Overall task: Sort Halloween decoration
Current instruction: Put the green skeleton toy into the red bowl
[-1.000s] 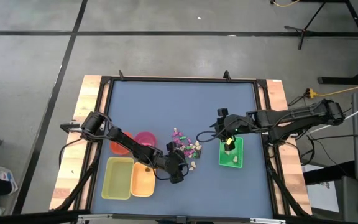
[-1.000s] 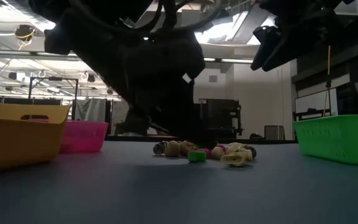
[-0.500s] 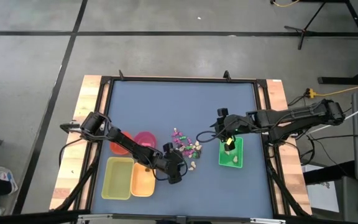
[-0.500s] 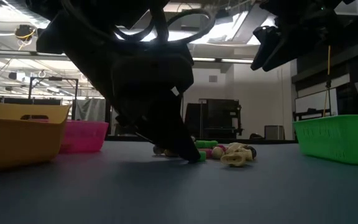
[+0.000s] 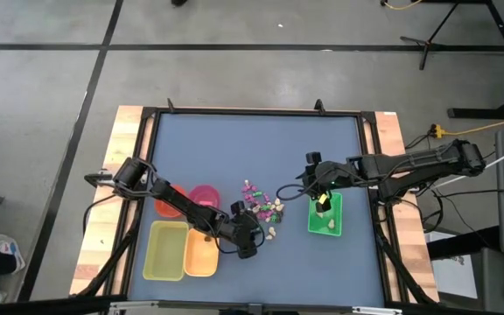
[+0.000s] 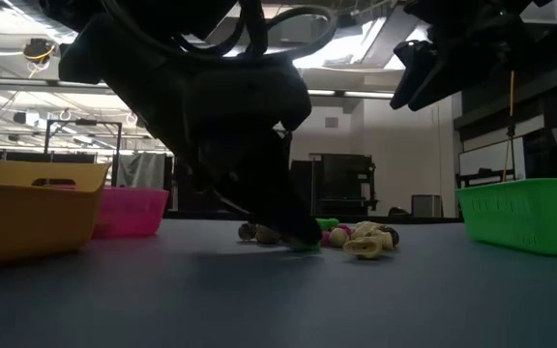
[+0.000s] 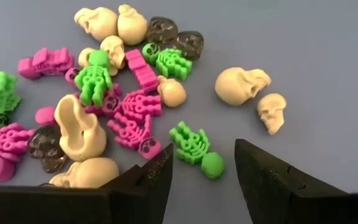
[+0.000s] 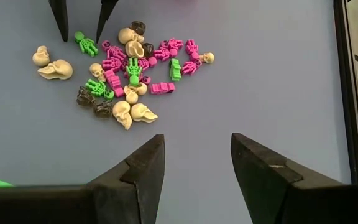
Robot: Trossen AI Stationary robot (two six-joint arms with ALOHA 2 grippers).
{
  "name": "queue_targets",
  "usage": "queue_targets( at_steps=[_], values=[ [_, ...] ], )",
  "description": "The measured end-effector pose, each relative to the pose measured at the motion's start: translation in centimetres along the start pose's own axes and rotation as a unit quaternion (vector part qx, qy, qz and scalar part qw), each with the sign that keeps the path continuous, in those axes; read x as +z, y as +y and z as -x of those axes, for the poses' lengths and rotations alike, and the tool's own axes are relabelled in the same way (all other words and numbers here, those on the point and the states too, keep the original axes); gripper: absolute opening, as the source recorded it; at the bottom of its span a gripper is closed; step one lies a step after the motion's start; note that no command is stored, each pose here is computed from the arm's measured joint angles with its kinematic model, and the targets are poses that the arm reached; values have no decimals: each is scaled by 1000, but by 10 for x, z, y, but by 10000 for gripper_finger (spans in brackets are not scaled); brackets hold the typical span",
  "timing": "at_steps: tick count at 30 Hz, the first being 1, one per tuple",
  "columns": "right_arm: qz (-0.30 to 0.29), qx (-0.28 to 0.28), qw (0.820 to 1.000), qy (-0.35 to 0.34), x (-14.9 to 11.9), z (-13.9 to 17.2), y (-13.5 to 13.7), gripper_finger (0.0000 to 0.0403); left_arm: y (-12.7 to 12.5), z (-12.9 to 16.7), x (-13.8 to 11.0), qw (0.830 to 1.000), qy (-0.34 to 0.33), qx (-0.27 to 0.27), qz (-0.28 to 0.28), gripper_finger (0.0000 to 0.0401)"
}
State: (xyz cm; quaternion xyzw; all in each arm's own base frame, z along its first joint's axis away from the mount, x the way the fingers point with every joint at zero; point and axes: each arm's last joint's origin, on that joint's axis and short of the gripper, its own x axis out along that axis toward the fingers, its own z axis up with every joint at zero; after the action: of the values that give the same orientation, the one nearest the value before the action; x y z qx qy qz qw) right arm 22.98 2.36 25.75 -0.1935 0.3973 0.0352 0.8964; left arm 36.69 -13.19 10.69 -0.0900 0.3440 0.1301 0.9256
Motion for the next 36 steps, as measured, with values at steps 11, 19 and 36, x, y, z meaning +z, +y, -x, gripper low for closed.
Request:
queue_targets(
  at_steps=[11, 19, 36],
  values=[
    [0, 0, 1000, 0, 0, 0, 0, 184, 4, -12, -4, 1000, 7, -6, 19, 156],
    [0, 1, 1000, 0, 0, 0, 0, 184, 5, -12, -5, 1000, 10, -2, 17, 132],
    [0, 1, 1000, -1, 0, 0, 0, 184, 5, -13, -5, 1000, 10, 0, 16, 55]
  ],
)
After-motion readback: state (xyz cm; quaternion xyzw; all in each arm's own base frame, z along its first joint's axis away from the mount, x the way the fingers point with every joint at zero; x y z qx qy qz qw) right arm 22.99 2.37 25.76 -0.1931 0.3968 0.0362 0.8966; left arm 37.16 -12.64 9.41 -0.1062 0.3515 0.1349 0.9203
